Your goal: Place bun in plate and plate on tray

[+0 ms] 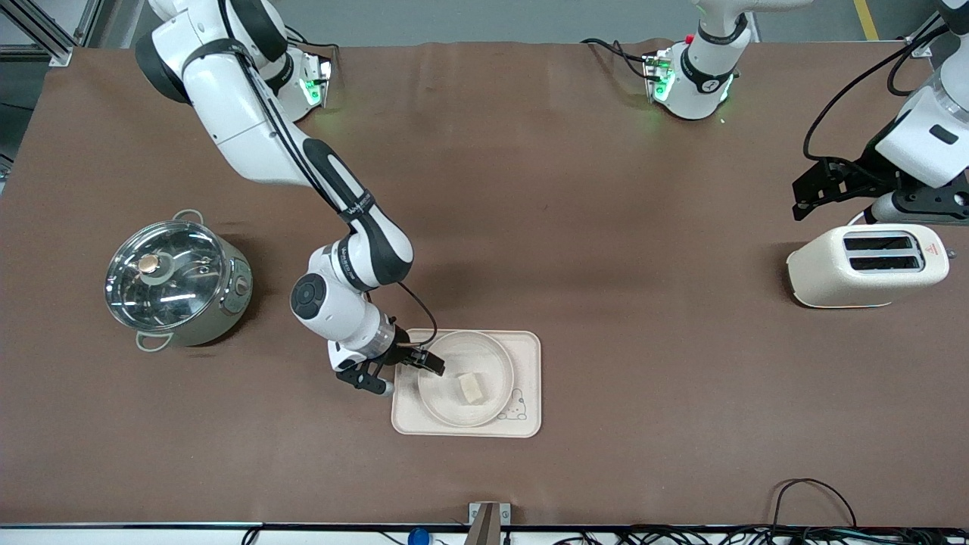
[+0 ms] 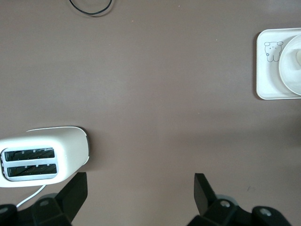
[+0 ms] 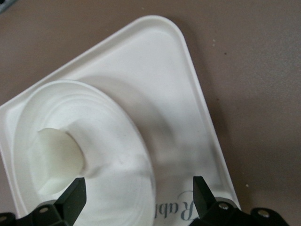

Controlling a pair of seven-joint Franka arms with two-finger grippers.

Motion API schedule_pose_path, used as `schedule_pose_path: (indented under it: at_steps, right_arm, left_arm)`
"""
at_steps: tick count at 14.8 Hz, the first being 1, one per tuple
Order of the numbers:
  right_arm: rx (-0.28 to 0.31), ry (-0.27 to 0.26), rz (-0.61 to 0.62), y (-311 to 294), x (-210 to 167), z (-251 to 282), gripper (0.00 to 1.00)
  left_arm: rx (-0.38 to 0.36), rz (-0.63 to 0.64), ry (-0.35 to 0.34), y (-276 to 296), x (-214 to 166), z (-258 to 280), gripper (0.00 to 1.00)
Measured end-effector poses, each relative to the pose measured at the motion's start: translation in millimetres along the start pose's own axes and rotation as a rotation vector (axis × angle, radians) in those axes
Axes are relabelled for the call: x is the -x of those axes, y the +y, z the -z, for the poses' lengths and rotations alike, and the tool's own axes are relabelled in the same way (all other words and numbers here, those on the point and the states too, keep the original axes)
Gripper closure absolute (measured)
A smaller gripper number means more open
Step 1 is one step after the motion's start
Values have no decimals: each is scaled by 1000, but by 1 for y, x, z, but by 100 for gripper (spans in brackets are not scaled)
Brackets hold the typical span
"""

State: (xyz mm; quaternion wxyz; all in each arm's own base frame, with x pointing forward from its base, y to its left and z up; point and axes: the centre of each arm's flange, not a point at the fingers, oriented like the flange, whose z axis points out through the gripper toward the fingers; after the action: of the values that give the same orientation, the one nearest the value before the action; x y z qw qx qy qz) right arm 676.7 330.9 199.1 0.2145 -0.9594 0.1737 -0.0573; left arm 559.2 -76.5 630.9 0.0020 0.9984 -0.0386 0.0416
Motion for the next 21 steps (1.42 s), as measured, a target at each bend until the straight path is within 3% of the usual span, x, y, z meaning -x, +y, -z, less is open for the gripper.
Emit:
schedule_pose_path:
  at_steps: [5,7,8,10,13,18,21]
  right_arm:
    - [16,-87,33,-41,1,90,0]
    - [23,-94,43,-48,-1,143,0]
    - [45,-102,53,-44,-2,168,0]
    - [142,-115,100,-28,-7,220,0]
    - [260,-102,178,-7,-13,302,0]
    - [326,-127,235,67,-28,442,0]
    - [361,-93,255,97,-5,537,0]
  left_arm:
    - [0,1,0,0,0,0,0]
    - [0,1,0,0,0,0,0]
    - [0,1,0,0,0,0,0]
    - [0,1,0,0,0,0,0]
    - [0,1,0,0,0,0,0]
    - [0,1,0,-1,0,0,0]
    - [0,1,0,-1,0,0,0]
